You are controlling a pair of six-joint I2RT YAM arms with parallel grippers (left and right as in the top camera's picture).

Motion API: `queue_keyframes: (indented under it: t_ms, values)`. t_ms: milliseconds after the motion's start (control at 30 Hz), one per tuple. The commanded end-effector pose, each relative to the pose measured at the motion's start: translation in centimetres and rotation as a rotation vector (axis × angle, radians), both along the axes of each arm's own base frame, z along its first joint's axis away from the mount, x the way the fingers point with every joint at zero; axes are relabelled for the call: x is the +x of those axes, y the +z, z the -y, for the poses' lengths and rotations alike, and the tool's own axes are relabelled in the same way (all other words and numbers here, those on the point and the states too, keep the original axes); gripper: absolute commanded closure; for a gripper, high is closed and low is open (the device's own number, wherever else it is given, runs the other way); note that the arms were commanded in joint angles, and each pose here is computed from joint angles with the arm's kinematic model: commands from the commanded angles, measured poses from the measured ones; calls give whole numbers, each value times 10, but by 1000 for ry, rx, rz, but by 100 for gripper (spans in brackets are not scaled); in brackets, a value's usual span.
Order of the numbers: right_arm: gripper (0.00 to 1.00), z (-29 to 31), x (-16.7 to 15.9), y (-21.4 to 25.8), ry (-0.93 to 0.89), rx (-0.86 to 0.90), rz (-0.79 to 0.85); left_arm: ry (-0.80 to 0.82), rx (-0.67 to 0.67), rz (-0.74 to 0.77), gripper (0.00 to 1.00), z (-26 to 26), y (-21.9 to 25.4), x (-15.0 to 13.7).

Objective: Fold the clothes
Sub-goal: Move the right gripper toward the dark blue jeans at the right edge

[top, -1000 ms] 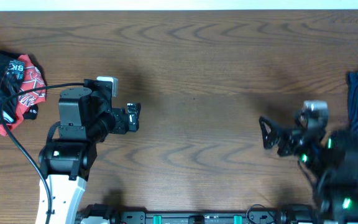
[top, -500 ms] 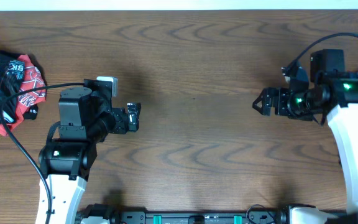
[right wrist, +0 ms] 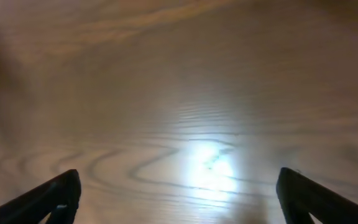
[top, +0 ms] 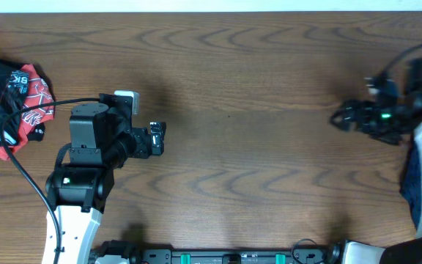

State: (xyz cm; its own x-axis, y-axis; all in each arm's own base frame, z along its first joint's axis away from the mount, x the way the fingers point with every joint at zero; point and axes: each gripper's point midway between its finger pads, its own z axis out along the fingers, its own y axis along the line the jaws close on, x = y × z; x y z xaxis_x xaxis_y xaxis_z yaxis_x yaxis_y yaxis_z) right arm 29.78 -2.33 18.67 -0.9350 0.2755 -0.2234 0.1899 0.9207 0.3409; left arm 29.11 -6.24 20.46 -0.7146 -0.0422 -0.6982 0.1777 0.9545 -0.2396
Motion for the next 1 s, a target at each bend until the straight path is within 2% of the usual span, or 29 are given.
queue_keyframes:
  t_ms: [0,100,233,333,400,500,567,700,767,900,967]
  values:
    - [4,45,-3,15,-187,-52,1,7,-1,8,2,-1,5,4]
    - [7,90,-21,19,-422,-120,-57,7,1,-12,2,-1,-1,6]
    - [4,123,-35,27,-578,-94,-52,7,3,-47,2,-1,-10,9]
    - [6,129,-28,30,-567,7,14,6,4,-66,2,-1,-16,10]
    - [3,137,-23,27,-573,74,39,6,4,-73,2,-1,-18,11]
    - [2,162,-24,7,-642,129,3,0,-2,-76,2,1,-19,11]
    - [7,178,-26,-12,-684,170,-44,-13,-15,-72,2,4,-18,12]
    - [19,215,-50,-60,-815,125,-244,-18,-20,-60,2,5,-16,14]
    - [17,223,-54,-70,-843,110,-281,-19,-22,-57,2,5,-15,15]
    - [13,240,-46,-70,-846,43,-246,-26,-28,-72,2,7,-20,17]
    - [16,249,-38,-58,-830,-13,-211,-25,-27,-92,2,7,-26,18]
